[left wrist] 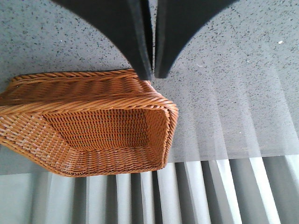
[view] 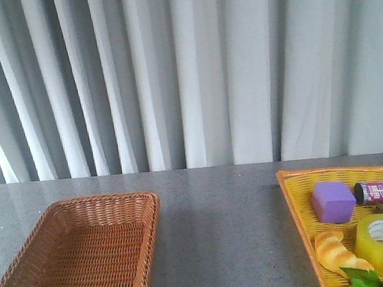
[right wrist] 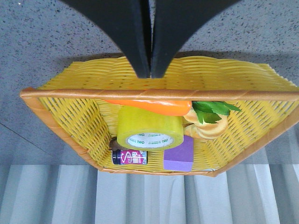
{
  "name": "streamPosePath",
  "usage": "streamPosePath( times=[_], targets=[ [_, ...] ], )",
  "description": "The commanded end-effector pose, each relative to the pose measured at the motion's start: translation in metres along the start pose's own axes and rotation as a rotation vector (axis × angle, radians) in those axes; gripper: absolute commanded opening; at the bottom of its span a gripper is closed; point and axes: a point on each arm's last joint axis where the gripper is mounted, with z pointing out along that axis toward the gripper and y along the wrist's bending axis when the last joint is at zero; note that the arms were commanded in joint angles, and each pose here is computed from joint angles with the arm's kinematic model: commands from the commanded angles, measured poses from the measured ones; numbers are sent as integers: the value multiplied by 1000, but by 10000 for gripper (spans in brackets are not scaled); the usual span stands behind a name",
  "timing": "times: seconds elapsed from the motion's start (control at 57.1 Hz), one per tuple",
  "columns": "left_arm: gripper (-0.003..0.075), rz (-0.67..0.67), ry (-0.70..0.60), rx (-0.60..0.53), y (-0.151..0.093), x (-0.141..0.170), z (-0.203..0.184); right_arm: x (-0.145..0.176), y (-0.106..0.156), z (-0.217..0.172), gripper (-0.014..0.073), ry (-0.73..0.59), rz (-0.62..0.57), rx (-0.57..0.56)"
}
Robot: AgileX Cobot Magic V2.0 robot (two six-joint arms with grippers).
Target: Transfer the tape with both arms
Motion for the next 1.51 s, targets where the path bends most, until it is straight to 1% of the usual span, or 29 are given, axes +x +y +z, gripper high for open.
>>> streamPosePath(
  times=[0.0,1.419,1.489],
  targets=[
    [-6,-6,-96,0,0,-10,-2,-6,0,-1,-7,-80,-14,-2],
    [-6,-6,-96,0,0,-10,-2,-6,0,-1,-7,-80,-14,-2],
    [-6,16,-112,-3,0,-11,-2,-6,0,-1,-7,-83,-14,-2]
  ],
)
